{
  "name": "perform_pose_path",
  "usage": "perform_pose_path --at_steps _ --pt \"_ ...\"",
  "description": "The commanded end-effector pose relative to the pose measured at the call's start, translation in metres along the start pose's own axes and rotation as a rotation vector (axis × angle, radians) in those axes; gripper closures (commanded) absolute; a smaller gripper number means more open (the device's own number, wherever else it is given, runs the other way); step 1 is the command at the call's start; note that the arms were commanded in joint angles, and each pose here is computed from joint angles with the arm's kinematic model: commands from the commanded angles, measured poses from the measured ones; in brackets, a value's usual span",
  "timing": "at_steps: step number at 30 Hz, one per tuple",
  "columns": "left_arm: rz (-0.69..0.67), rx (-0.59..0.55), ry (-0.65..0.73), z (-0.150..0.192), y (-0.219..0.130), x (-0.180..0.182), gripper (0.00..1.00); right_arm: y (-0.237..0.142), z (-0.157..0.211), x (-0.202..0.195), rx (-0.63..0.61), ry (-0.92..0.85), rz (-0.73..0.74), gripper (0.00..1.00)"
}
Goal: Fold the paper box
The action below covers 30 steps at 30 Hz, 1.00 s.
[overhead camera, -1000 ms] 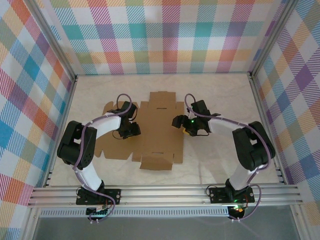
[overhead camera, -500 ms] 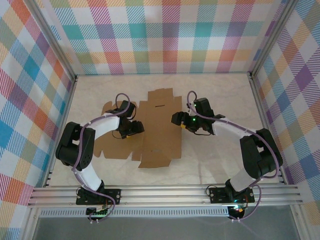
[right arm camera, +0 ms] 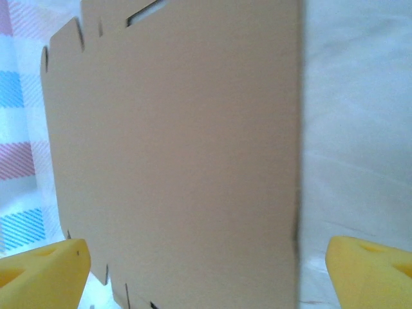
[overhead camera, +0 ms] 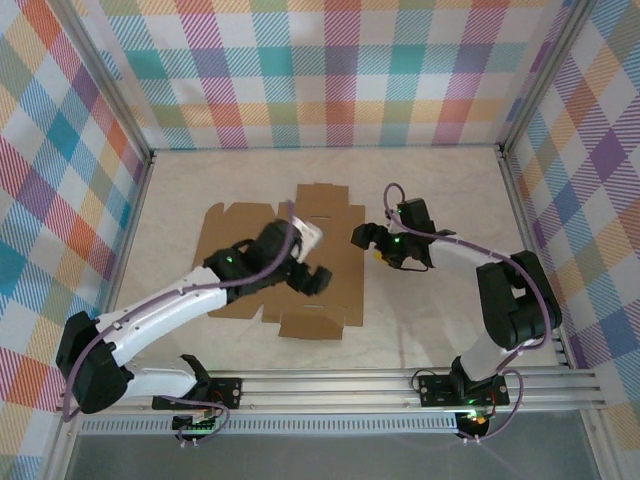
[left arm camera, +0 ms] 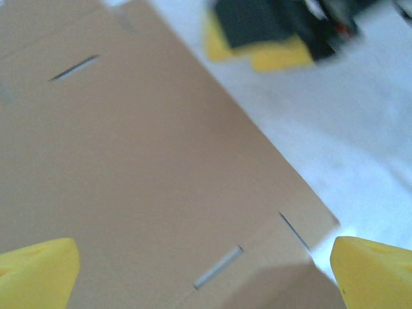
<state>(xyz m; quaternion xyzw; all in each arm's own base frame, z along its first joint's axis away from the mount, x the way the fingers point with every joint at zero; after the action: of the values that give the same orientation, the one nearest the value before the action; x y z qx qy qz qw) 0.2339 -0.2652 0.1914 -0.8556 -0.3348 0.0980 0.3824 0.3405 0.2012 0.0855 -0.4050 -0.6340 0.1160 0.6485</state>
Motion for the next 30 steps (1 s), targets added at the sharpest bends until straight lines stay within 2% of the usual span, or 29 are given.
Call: perform_pose_path --at_steps 1,5,8,11,18,21,26,30 --pt "0.033 0.111 0.408 0.035 0.004 -0.029 0.00 -0.021 -0.010 -0.007 -0.039 0.028 -0.030 0.06" --pt "0.155 0.123 0.663 0.054 -0.001 -0.072 0.04 -0.045 -0.022 -0.025 -0.085 0.065 -0.029 0.05" --pt "0.243 0.161 0.775 0.076 -0.003 -0.090 0.04 -0.055 -0.024 -0.033 -0.094 0.060 -0.011 0.05" --pt "0.295 0.214 0.811 0.094 0.000 -0.096 0.06 -0.057 -0.022 -0.035 -0.088 0.058 -0.017 0.04" --pt "0.337 0.290 0.842 0.111 0.018 -0.108 0.13 -0.053 -0.020 -0.030 -0.072 0.089 -0.078 0.03" --pt "0.255 0.313 0.881 0.115 0.037 -0.104 0.16 -0.052 -0.020 -0.031 -0.070 0.093 -0.079 0.03" --pt "0.081 0.306 0.915 0.113 0.064 -0.088 0.32 -0.052 -0.018 -0.029 -0.061 0.100 -0.095 0.03" --pt "0.046 0.322 0.939 0.121 0.073 -0.084 0.40 -0.054 -0.018 -0.031 -0.067 0.104 -0.088 0.03"
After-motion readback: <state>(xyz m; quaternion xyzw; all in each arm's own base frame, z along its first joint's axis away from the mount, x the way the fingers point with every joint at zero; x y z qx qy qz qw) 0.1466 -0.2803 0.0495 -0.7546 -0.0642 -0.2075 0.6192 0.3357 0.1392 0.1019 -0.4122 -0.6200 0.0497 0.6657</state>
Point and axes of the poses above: each hand's point on the last joint's axis, 136 mm out from that joint toward the fingers, its own y axis out along the fingers, its own x axis along the line the jaws close on, z = x × y, the point moved 1 cm from there along -y, back along the fingers, and after that the axes turned 7 degrees about y, right-handed, at the moved point
